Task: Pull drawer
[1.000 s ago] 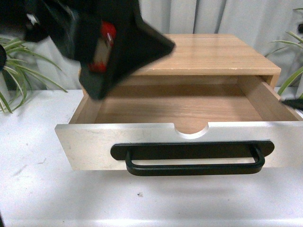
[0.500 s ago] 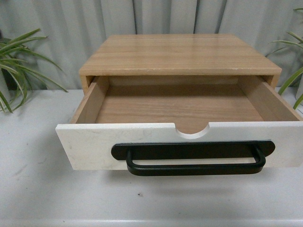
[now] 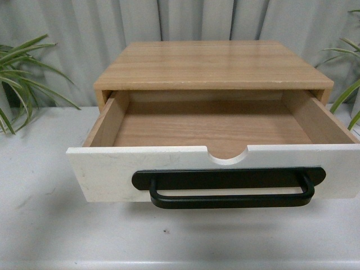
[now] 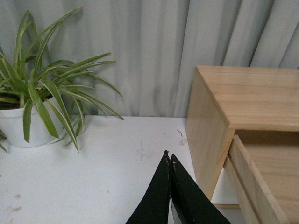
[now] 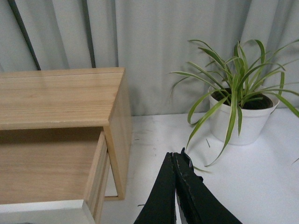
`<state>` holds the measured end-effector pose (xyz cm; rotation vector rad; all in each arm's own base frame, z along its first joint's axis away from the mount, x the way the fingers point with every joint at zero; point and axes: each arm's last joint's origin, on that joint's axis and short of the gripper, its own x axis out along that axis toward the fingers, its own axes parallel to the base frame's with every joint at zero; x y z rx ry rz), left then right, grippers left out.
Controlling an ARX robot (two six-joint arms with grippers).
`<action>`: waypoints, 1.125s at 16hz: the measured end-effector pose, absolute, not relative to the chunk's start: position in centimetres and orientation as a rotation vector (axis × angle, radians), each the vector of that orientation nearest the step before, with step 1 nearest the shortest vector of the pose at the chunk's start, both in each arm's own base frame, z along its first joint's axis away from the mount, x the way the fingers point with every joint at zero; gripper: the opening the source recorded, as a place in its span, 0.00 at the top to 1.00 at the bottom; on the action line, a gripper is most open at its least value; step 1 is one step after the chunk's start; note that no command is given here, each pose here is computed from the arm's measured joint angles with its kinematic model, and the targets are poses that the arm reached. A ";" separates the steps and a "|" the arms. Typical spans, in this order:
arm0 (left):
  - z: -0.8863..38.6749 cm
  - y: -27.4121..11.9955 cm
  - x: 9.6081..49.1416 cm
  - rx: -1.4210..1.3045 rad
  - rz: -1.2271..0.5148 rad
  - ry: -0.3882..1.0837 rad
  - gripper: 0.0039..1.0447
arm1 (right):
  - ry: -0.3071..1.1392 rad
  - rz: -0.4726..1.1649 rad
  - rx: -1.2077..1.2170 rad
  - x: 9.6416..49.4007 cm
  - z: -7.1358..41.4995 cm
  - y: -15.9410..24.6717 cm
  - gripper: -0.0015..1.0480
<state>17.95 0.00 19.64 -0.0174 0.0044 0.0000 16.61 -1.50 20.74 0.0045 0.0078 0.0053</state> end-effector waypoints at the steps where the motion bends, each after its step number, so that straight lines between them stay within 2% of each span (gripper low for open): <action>1: 19.3 0.0 17.4 -0.015 0.000 0.004 0.99 | 0.002 -0.007 0.002 16.1 20.4 -1.4 0.98; 4: 18.4 0.0 15.8 -0.015 0.000 0.010 0.99 | 0.006 0.023 0.000 14.7 19.1 0.1 0.98; 10: 17.4 0.0 13.6 -0.015 -0.001 -0.008 0.99 | 0.007 0.000 0.000 12.9 17.8 0.0 0.98; 18: 16.6 0.0 13.1 -0.014 -0.001 0.010 0.99 | -0.004 0.000 0.000 12.4 17.5 0.0 0.98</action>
